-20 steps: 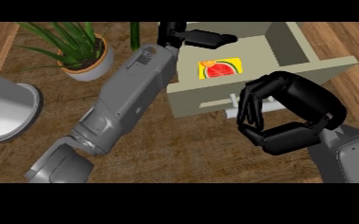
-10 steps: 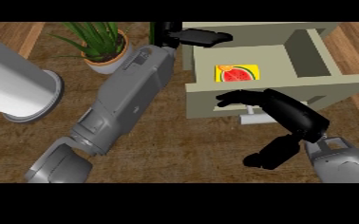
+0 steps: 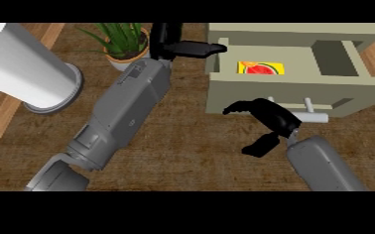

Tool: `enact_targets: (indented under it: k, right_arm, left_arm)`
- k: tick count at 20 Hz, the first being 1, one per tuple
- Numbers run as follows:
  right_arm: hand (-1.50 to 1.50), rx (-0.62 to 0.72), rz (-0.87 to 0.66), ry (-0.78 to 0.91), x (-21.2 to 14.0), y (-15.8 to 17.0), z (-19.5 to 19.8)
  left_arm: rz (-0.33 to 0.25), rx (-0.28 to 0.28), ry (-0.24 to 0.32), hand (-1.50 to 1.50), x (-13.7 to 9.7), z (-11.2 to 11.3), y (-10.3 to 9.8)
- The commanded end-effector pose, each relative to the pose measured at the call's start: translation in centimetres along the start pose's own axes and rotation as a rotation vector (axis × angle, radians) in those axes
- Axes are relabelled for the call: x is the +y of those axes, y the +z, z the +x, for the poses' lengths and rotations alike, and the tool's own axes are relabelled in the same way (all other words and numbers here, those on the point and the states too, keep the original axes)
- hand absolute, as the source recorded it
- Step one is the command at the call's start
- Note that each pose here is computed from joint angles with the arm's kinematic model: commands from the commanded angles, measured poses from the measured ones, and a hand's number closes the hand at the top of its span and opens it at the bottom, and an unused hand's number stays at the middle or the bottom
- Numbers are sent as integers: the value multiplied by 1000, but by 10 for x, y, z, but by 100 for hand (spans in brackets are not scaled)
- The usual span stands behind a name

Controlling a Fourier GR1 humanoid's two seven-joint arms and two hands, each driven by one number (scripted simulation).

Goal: Pick up the cup, place it into the drawer and close the drawer

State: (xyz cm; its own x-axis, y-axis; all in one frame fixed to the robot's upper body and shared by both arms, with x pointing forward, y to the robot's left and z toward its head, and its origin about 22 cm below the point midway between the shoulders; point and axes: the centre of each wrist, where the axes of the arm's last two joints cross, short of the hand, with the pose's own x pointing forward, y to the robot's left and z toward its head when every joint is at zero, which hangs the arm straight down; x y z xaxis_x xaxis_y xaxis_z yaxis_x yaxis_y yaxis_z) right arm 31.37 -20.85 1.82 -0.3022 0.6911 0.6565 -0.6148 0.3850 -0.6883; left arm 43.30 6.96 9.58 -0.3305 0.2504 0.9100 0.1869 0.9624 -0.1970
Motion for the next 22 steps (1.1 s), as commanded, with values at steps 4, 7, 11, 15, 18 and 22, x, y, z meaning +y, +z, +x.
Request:
enact_targets:
  k: [4,7,11,15,18,22]
  right_arm:
    - [150,76,-57,-2,-15,-39,-42]
    - [150,15,-142,-16,-31,-43,-48]
    - [150,14,-275,-42,-90,-42,-44]
    - [150,24,-395,-64,-127,-36,-42]
    - [150,52,-435,-70,-139,-26,-49]
    - [150,45,-472,-95,-165,-22,-36]
  left_arm:
    - [-20,5,37,-150,26,-1,12]
    - [-6,-11,29,-150,58,-7,23]
    - [-7,-3,46,-150,65,-5,28]
    - [-54,7,60,-150,65,-2,30]
    - [-54,8,47,-150,82,8,26]
    - [-75,23,65,-150,80,1,33]
